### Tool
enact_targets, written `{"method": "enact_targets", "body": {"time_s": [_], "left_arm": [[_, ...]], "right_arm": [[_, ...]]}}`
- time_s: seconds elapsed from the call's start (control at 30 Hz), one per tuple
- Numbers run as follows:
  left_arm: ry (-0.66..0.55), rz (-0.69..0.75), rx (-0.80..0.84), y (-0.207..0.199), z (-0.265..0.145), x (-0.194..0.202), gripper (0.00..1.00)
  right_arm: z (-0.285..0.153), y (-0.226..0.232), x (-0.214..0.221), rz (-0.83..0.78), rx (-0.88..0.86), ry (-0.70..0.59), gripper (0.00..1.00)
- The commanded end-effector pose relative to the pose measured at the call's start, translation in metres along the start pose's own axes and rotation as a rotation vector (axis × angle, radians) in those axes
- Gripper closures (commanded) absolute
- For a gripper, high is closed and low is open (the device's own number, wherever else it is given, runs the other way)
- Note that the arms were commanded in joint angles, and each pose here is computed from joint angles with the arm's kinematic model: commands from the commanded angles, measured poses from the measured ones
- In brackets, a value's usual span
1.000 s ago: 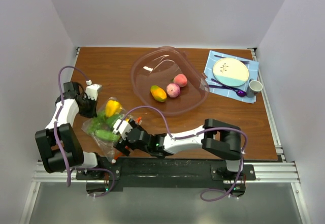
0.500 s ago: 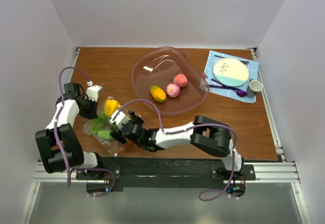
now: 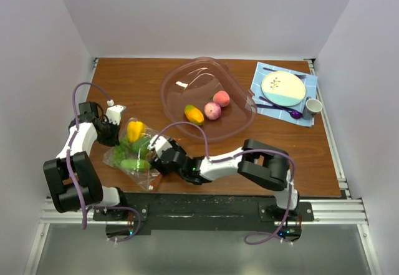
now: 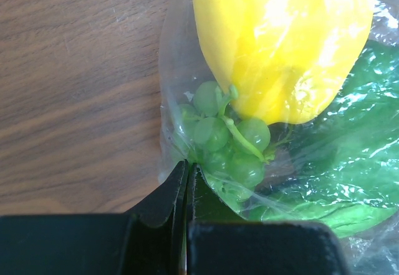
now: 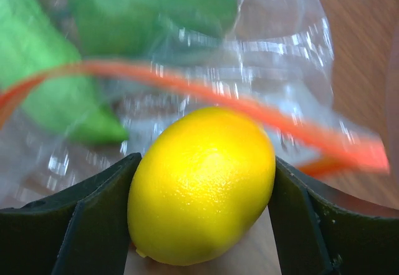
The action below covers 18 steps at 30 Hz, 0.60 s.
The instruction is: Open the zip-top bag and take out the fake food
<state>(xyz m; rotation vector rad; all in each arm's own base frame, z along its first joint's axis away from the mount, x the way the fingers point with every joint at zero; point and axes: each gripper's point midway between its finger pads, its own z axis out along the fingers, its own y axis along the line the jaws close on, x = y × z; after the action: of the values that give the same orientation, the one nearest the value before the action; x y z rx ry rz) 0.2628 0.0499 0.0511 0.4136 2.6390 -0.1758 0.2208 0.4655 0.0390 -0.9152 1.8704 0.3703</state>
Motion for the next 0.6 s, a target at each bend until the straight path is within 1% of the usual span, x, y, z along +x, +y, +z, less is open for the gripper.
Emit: {"method": "enact_targets", "body": {"time_s": [0.0, 0.03, 0.1, 0.13, 0.2, 0.27, 0.3, 0.33, 0.4, 0.43, 0.5, 0.53, 0.57], "left_arm": [[-0.024, 0.023, -0.013, 0.006, -0.002, -0.005, 1.00], [-0.026, 0.022, -0.013, 0.006, -0.002, -0.006, 1.00], [-0.022, 0.019, -0.011, 0.006, 0.000, -0.005, 1.00], [-0.023, 0.016, -0.012, 0.006, 0.000, -0.005, 1.00], [-0.021, 0.013, -0.008, 0.006, 0.001, -0.005, 1.00], [-0.019, 0.005, 0.000, 0.004, 0.002, -0.004, 1.00], [-0.020, 0.001, 0.000, 0.004, 0.001, -0.004, 1.00], [-0.021, 0.002, 0.001, 0.004, 0.000, -0.004, 1.00], [-0.024, 0.005, 0.001, 0.002, -0.002, -0.005, 1.00], [-0.026, 0.007, 0.000, 0.002, -0.003, -0.005, 1.00], [-0.028, 0.014, -0.009, 0.003, -0.006, -0.006, 1.00], [-0.030, 0.018, -0.012, 0.003, -0.006, -0.006, 1.00], [-0.030, 0.019, -0.018, 0.004, -0.008, -0.006, 1.00]], "right_arm": [[-0.044, -0.002, -0.056, 0.086, -0.074, -0.141, 0.52], [-0.058, -0.006, -0.073, 0.102, -0.081, -0.179, 0.54], [-0.072, -0.011, -0.077, 0.086, -0.091, -0.184, 0.55], [-0.083, -0.021, -0.092, 0.092, -0.074, -0.215, 0.54], [-0.089, -0.036, -0.102, 0.079, -0.039, -0.225, 0.48], [-0.089, -0.069, -0.115, 0.111, 0.024, -0.241, 0.46], [-0.083, -0.099, -0.117, 0.148, 0.099, -0.225, 0.46], [-0.079, -0.115, -0.118, 0.171, 0.133, -0.217, 0.47], [-0.062, -0.138, -0.108, 0.222, 0.164, -0.154, 0.46], [-0.054, -0.163, -0.102, 0.251, 0.206, -0.121, 0.46], [-0.039, -0.175, -0.085, 0.259, 0.229, -0.038, 0.46], [-0.034, -0.182, -0.079, 0.260, 0.247, -0.019, 0.46], [-0.031, -0.183, -0.075, 0.256, 0.250, -0.006, 0.41]]}}
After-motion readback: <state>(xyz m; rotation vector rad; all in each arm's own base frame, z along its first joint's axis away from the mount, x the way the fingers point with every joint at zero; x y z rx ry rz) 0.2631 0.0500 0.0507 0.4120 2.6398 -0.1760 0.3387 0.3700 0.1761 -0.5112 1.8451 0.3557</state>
